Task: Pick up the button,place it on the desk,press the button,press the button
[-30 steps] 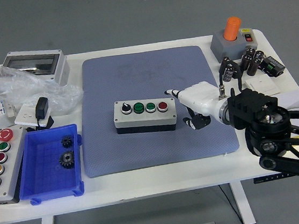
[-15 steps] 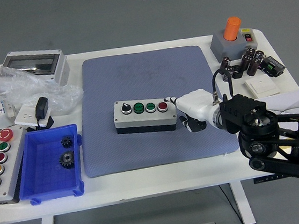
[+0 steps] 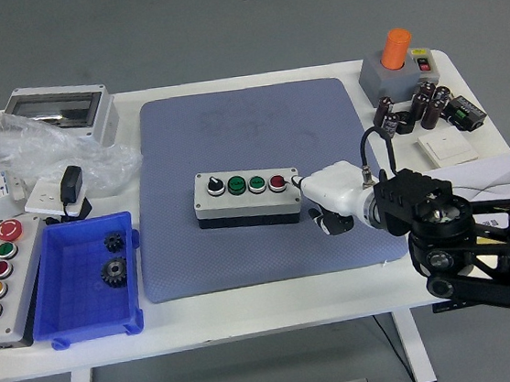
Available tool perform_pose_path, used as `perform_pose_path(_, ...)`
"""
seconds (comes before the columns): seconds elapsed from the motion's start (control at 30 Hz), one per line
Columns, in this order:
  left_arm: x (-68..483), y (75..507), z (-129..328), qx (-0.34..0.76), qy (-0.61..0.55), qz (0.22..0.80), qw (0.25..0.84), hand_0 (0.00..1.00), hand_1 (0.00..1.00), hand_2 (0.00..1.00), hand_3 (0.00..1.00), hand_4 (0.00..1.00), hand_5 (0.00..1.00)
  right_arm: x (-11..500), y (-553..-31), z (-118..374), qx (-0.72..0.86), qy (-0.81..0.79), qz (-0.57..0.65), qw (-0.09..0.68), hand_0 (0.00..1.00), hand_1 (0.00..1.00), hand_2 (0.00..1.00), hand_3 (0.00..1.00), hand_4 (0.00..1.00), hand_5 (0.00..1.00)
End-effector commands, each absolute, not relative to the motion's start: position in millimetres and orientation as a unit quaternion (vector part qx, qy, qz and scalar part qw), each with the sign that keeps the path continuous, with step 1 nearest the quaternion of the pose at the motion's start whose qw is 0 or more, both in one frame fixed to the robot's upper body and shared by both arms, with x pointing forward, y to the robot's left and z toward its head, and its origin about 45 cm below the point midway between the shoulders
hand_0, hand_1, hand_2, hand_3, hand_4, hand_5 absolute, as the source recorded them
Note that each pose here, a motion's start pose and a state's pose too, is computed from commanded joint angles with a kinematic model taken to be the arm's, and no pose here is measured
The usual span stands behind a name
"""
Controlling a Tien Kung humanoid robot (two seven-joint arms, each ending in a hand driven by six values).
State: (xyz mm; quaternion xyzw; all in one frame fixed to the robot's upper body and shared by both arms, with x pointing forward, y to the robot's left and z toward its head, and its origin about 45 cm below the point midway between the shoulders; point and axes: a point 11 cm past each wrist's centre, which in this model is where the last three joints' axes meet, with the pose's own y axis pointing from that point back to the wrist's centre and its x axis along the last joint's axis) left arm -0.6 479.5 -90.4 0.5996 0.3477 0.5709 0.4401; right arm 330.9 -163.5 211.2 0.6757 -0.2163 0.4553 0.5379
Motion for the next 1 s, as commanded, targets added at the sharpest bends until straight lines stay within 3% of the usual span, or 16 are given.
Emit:
perform_pose_path(0.63, 0.7, 479.0, -90.5, 0.598, 0.347, 0.572, 0.441, 0.591, 0.652, 0.594, 0.612, 0.649, 0.277, 330.4, -161.2, 204.2, 0.675, -0.209, 0.455, 0.541, 0.345, 0.412, 0.266, 0.998, 0.323, 0.002)
perform_pose_path(1.0, -5.2, 475.6, -92.4, 0.599, 0.352, 0.569, 0.438, 0.591, 0.651, 0.594, 0.611, 0.652, 0.285, 347.1, -165.8, 272.3, 0.718, -0.356, 0.466, 0.376, 0.331, 0.401, 0.262, 0.998, 0.350, 0.002)
